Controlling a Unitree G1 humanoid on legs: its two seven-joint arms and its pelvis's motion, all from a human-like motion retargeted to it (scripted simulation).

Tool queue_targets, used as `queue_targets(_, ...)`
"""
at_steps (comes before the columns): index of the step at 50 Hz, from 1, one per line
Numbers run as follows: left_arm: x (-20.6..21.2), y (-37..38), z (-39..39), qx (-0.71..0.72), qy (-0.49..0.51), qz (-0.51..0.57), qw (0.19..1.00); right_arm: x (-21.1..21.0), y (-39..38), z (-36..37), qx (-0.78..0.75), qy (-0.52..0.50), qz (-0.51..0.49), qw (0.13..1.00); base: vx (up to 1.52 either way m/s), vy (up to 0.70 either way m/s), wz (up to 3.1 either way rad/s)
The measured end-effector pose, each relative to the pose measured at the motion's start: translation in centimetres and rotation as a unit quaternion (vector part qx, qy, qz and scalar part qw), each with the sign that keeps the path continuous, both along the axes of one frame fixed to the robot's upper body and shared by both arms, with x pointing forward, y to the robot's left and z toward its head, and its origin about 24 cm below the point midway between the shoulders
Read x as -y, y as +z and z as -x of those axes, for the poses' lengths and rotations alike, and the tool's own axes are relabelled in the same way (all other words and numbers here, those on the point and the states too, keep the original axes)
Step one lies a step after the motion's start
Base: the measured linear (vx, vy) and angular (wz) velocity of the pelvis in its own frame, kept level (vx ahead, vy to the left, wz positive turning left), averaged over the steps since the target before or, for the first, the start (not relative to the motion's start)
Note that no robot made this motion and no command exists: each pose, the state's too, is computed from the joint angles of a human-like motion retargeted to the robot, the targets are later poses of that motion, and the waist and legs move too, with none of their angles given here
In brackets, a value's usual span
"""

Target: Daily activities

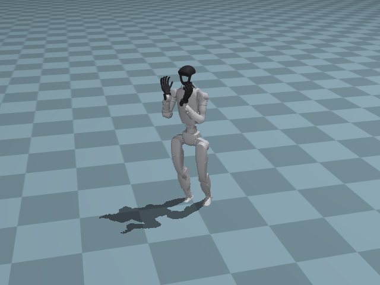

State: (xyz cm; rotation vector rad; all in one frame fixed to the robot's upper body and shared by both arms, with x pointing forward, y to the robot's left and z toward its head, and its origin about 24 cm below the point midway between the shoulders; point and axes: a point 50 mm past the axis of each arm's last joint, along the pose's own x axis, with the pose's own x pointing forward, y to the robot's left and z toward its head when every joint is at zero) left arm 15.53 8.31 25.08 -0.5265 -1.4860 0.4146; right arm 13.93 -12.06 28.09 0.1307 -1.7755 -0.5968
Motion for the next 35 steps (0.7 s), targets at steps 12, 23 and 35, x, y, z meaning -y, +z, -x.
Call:
queue_targets(12,-7.7,-9.8,-4.2,-0.324,0.284,-0.069,0.900,8.6,-8.4,-5.6,-0.292,-0.347,-0.098,0.886,0.08,0.04,-0.16)
queue_targets(23,-14.0,-27.1,-2.0,-0.723,0.368,-0.151,0.565,12.6,-33.0,-4.1,-0.812,-0.376,0.004,0.446,-0.01,0.01,-0.15)
queue_targets(35,-12.7,-39.3,6.8,-0.931,0.195,-0.223,0.212,7.9,-43.9,5.5,-0.973,-0.161,0.139,0.092,-0.03,0.00,-0.14)
